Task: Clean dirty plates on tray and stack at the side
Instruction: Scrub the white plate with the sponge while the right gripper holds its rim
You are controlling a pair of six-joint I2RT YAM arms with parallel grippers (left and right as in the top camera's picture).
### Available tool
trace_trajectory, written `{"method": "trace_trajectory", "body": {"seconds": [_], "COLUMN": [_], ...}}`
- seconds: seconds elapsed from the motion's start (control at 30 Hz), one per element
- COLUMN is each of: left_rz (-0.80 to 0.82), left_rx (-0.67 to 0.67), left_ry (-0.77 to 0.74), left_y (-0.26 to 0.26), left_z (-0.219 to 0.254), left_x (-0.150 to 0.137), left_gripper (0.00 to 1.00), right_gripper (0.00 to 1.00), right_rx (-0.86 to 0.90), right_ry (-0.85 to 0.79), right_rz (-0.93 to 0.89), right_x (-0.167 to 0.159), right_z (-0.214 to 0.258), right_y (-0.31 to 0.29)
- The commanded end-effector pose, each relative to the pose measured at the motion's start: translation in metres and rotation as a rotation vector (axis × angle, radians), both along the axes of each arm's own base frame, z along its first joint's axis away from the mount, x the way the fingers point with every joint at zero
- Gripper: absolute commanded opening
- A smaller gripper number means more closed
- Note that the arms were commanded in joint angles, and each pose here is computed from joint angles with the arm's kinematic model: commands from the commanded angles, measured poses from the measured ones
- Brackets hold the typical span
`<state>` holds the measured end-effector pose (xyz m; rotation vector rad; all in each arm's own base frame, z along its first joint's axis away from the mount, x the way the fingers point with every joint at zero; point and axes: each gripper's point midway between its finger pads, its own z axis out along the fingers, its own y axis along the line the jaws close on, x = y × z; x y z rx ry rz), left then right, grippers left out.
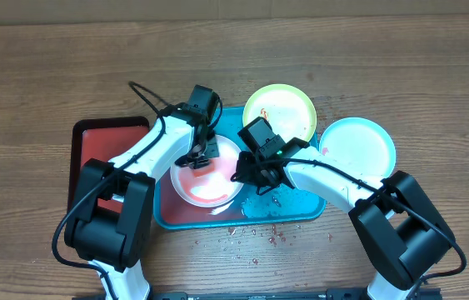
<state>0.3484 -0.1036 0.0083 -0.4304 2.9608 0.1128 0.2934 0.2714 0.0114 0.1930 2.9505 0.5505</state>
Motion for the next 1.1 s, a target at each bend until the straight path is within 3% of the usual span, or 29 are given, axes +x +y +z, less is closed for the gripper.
{"method": "trace_trajectory", "body": {"seconds": [0.0,0.07,0.13,0.23,0.37,0.43,0.57,0.67,0.97,1.07], "left_rz": [0.207,0.139,-0.033,-0.378,-0.76,-0.833,-0.858,-0.768,-0.303,-0.245], "left_rx": [0.305,0.243,0.112,-0.198,-0.588,-0.657,-0.657,-0.609,-0.016,0.043], "left_ry": [-0.006,0.058,0.144,0.254,0.264,0.24,0.166,0.104,-0.042,-0.038], "left_y": [0.067,0.054,0.03,-0.025,-0.081,-0.09,-0.097,-0.095,0.003,0.016], "left_z": [-0.013,-0.019,-0.026,-0.027,-0.004,0.002,0.001,-0.003,-0.013,0.003], "left_x": [-0.013,-0.022,-0.031,-0.053,-0.082,-0.086,-0.071,-0.047,0.031,0.038], "left_gripper": [0.04,0.04,0.04,0.04,0.04,0.04,0.04,0.04,0.04,0.04], "right_gripper": [0.04,0.04,0.04,0.04,0.04,0.04,0.04,0.04,0.04,0.04], "right_rx": [0.005,0.006,0.006,0.006,0.007,0.007,0.007,0.007,0.021,0.021], "right_ry": [-0.006,-0.007,-0.007,-0.008,-0.009,-0.008,-0.008,-0.009,0.008,0.008], "right_rz": [0.011,0.01,0.01,0.011,0.011,0.011,0.011,0.011,0.021,0.021], "right_x": [0.001,0.001,0.001,0.001,0.001,0.001,0.001,0.001,-0.003,-0.003], "right_z": [0.005,0.005,0.005,0.005,0.005,0.005,0.005,0.005,0.005,0.006], "right_y": [0.002,0.002,0.002,0.003,0.003,0.003,0.003,0.003,0.006,0.006]}}
